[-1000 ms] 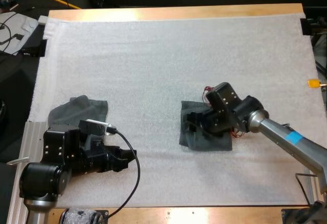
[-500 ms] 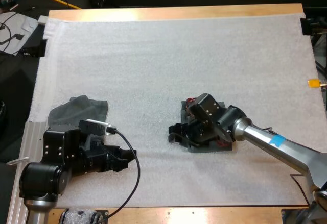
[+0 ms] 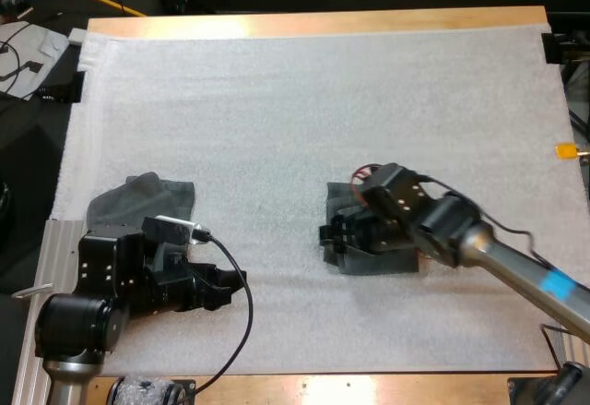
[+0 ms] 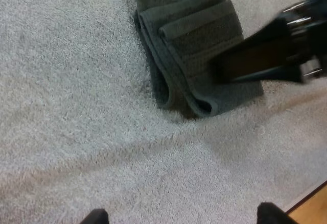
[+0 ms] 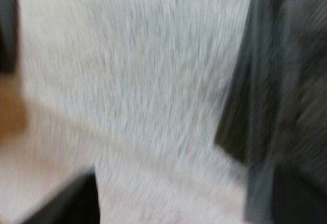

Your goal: Pick towel from pile, fold and stack

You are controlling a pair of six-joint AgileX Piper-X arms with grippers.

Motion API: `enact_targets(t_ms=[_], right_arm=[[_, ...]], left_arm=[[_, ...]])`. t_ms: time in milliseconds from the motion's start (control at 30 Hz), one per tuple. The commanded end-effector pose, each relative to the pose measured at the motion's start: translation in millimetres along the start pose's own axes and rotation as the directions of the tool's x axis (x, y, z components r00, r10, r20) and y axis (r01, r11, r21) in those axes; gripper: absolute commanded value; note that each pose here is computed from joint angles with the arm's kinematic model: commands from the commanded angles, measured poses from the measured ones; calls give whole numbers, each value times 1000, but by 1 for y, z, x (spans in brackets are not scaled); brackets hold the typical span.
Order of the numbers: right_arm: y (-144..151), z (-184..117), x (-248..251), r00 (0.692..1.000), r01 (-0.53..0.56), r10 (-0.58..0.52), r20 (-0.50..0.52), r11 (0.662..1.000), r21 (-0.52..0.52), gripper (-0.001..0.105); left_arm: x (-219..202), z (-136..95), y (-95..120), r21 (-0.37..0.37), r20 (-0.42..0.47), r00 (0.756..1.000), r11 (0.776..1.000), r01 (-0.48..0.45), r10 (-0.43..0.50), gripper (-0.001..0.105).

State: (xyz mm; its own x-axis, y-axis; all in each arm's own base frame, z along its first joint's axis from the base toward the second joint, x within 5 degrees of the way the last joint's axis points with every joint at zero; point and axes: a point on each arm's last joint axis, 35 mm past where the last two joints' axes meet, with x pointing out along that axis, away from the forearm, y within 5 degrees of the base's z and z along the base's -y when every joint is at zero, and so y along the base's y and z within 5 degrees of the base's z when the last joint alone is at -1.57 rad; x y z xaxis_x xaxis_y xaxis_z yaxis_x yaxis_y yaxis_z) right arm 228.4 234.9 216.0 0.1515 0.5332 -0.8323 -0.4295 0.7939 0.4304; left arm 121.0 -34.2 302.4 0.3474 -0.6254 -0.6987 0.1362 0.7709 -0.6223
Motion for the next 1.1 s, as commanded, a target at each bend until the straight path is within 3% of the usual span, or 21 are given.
enact_targets(t_ms=[0,333,900,1067], right_arm=[[5,-5,-33,998,65,-63,31,996,-54,67],[13,-40,-120,985,157,-146,90,979,-133,67],[9,-101,-214,947,218,-182,264,969,-114,67],[5,-111,-224,927,261,-220,302,960,-101,67]], left_arm=[[-1,0,-2,12,5,1000,1000,14,-14,57],[0,0,-1,17,3,1000,1000,16,-16,57],[1,3,-1,33,19,1000,999,19,-20,58],[2,10,-2,38,58,998,999,20,-22,69]])
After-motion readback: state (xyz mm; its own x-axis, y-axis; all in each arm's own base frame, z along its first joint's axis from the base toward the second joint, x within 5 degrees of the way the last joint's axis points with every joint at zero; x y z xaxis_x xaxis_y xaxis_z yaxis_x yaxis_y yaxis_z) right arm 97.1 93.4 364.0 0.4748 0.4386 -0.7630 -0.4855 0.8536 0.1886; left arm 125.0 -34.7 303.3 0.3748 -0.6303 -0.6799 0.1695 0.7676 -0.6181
